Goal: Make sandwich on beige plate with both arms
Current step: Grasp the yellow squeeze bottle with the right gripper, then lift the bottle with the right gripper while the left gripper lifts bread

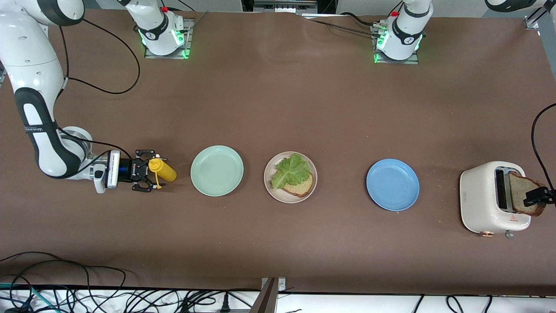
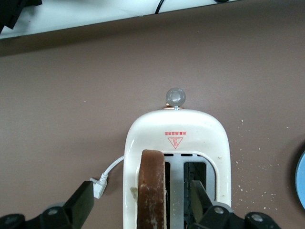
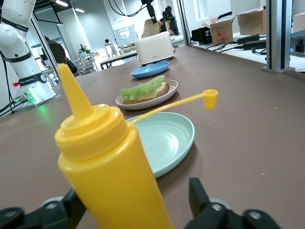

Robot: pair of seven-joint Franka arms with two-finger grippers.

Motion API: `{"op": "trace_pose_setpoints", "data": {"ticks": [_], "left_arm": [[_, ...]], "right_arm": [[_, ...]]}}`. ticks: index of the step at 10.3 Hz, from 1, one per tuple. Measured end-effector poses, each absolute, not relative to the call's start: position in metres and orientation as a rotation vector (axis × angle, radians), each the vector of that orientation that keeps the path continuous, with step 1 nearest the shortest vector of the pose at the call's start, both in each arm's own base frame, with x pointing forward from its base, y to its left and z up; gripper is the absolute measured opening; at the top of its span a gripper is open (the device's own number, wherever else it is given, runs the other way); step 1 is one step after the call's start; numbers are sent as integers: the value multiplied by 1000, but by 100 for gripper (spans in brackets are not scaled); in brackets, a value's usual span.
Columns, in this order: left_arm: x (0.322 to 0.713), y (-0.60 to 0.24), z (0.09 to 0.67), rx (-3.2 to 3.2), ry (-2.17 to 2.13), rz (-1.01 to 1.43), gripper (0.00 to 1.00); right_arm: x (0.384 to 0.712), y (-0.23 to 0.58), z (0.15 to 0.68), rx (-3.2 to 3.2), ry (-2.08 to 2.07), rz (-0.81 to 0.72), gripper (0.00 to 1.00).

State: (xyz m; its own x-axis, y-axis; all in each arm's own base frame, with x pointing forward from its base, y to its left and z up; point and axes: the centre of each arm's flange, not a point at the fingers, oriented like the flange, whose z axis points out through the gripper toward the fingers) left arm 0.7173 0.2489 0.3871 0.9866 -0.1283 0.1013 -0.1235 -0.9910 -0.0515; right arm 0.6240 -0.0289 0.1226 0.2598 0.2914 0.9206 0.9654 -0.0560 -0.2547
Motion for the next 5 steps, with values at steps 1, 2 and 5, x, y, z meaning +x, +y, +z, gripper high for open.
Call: {"op": "trace_pose_setpoints", "data": {"ticks": [1, 2, 5], "left_arm": [[717, 249, 385, -3088, 197, -157, 71], [717, 248, 385, -3088, 197, -157, 56], [718, 248, 385, -3089, 198, -158, 15]], "right_arm": [[625, -27, 124, -1546, -1210, -868, 67], [626, -26, 125, -1547, -1206, -868, 52], [636, -29, 138, -1608, -1113, -801, 19]]}}
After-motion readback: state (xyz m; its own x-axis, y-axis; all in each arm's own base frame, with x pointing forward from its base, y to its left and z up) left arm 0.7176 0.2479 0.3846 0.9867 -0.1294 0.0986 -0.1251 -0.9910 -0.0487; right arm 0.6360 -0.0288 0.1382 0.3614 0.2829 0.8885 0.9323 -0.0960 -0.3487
